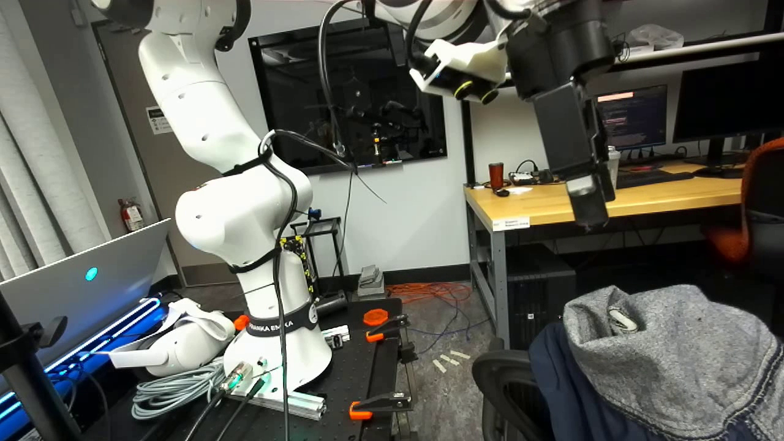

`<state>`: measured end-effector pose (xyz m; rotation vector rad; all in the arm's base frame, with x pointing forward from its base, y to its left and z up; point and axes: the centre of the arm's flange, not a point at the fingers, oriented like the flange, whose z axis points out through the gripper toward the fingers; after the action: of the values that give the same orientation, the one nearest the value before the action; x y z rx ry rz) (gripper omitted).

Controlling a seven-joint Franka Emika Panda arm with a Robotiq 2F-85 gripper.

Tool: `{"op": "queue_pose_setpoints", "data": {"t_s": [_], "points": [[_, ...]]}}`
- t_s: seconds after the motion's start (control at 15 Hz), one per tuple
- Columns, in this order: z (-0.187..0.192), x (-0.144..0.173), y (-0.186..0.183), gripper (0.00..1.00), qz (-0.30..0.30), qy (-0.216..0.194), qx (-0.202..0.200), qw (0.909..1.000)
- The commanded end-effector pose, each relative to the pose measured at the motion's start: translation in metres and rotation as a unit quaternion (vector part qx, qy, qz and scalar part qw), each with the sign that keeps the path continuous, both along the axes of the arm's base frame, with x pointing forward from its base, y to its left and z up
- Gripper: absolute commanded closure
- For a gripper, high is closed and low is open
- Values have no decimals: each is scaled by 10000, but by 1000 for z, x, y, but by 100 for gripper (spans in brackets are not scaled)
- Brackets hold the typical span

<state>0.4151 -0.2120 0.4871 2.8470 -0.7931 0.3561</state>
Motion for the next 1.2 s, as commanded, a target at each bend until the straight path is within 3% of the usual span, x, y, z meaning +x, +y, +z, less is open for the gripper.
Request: {"op": "queue_pose_setpoints", "data": {"t_s": [0.0, 0.47, 1.13], "points": [[-21, -14, -10, 0, -285, 132, 36, 9995], [-61, -22, -39, 0, -597, 203, 181, 9978], [-95, 19, -45, 0, -239, -371, -15, 9990]]}}
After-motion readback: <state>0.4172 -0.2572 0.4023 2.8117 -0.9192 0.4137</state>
